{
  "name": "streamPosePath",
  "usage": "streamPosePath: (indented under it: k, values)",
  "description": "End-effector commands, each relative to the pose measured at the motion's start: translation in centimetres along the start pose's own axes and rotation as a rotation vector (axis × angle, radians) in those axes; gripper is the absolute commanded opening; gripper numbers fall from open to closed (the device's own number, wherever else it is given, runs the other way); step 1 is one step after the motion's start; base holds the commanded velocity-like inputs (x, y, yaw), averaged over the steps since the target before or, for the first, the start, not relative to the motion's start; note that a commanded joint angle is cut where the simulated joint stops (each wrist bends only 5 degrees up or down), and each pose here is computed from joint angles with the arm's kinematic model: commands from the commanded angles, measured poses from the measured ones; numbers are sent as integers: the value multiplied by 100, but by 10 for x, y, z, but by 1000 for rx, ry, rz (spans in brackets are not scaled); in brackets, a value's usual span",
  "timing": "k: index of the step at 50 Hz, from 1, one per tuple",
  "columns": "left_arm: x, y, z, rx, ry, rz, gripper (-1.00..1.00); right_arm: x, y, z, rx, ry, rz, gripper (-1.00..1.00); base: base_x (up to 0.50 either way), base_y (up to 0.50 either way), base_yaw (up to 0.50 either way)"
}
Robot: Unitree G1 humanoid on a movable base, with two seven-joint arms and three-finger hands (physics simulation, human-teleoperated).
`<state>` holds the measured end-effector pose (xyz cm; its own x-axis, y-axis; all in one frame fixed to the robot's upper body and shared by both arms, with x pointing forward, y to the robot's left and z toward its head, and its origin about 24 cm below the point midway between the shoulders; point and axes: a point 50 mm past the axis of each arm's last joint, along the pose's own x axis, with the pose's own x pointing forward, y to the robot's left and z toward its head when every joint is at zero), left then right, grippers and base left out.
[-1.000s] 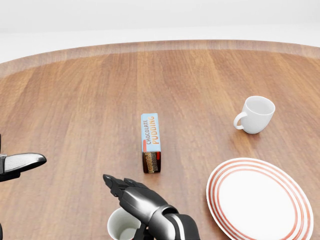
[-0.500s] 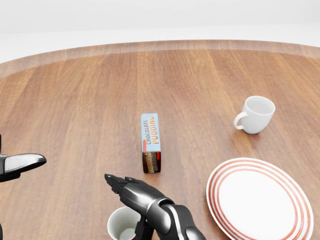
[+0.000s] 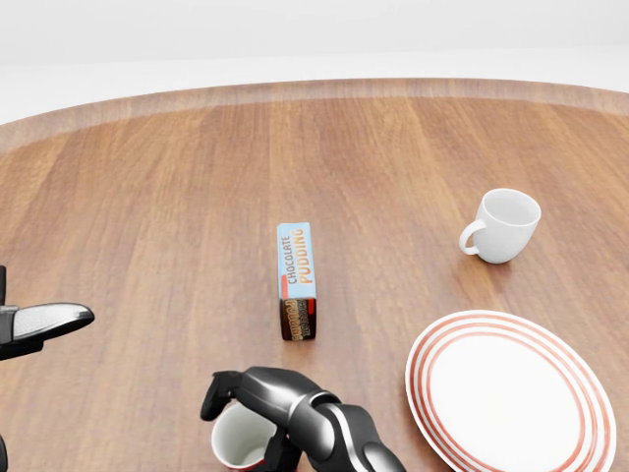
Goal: Pick up the red mug and put it on the plate
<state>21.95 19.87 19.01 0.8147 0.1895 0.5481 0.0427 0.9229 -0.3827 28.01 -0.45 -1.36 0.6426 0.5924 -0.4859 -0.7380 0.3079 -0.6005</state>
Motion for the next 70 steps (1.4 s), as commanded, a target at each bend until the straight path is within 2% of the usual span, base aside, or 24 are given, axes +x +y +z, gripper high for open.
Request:
streamPosePath:
  k: [1,11,17,25,39,47,56,70]
  values:
    - [0,0,0,1,1,1,100,0,4,-7,-37,33,4,-100,0,0,0]
    - [0,0,0,-2,-1,-1,100,-8,-1,-4,-53,18,-8,-100,0,0,0]
    - [-1,0,1,-1,-2,-1,100,-25,-8,1,-50,16,-36,-100,0,0,0]
    - [0,0,2,-2,-6,-2,100,-52,-32,12,-39,3,-98,-100,0,0,0]
    - [0,-1,4,-3,-16,-6,100,-82,-64,38,-62,-136,-194,-100,0,0,0]
    - [-1,0,3,2,-10,-4,100,-105,-83,48,-83,-204,-303,-100,0,0,0]
    - [0,1,3,4,-12,0,100,-122,-103,42,-111,-190,-389,-100,0,0,0]
    - [0,1,2,8,-8,0,100,-138,-117,18,-104,-119,-443,-100,0,0,0]
